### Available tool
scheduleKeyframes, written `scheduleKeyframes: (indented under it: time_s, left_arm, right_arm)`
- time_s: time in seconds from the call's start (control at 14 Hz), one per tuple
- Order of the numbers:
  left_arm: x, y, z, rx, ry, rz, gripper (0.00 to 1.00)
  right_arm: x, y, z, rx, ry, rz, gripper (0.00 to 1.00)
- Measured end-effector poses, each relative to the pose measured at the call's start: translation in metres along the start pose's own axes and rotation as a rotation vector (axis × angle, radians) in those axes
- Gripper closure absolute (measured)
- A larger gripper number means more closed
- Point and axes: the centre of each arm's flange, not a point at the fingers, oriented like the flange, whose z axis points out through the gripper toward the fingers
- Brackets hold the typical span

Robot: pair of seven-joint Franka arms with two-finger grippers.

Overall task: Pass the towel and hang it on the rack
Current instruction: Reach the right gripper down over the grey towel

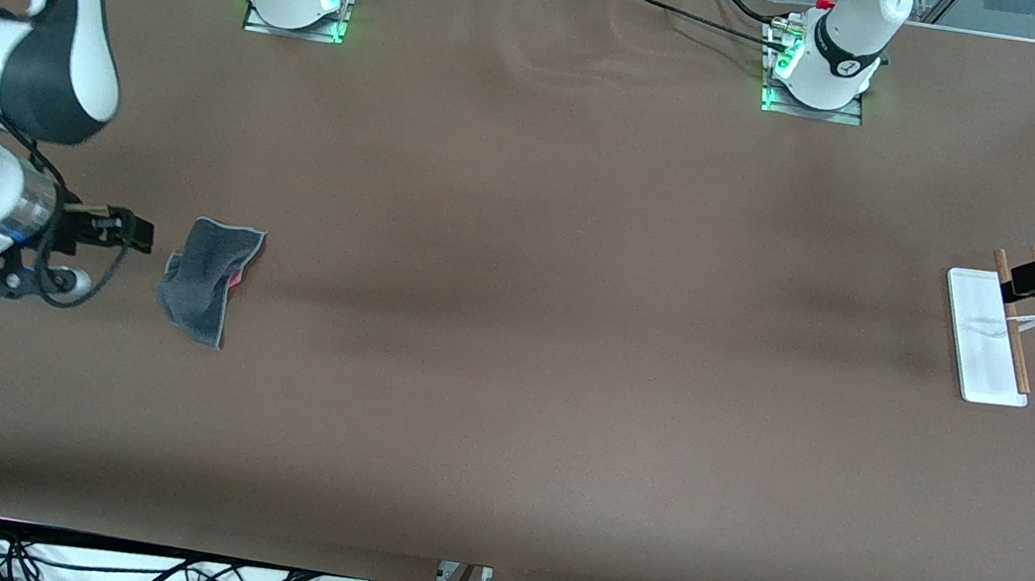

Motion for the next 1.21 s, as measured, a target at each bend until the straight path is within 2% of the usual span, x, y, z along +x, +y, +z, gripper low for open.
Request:
scheduleKeyframes:
  time_s: [0.29, 0.57, 1.0, 1.21]
  left_arm:
    - [0.0, -0.001, 0.0, 0.0, 0.0, -0.001, 0.0]
    - [0.0, -0.002, 0.0, 0.0, 0.001, -0.004, 0.0]
    - [0.004, -0.002, 0.006, 0.002, -0.011, -0.004, 0.0]
    - [0.004, -0.003, 0.008, 0.007, -0.013, -0.005, 0.0]
  right_arm:
    - [0.026, -0.003, 0.097, -0.001, 0.002, -0.01, 0.0]
    - [0.034, -0.006, 0.158, -0.007, 0.053, -0.016, 0.0]
    - [0.043, -0.01, 0.192, -0.014, 0.108, -0.024, 0.0]
    - [0.045, -0.015, 0.198, -0.015, 0.116, -0.032, 0.01]
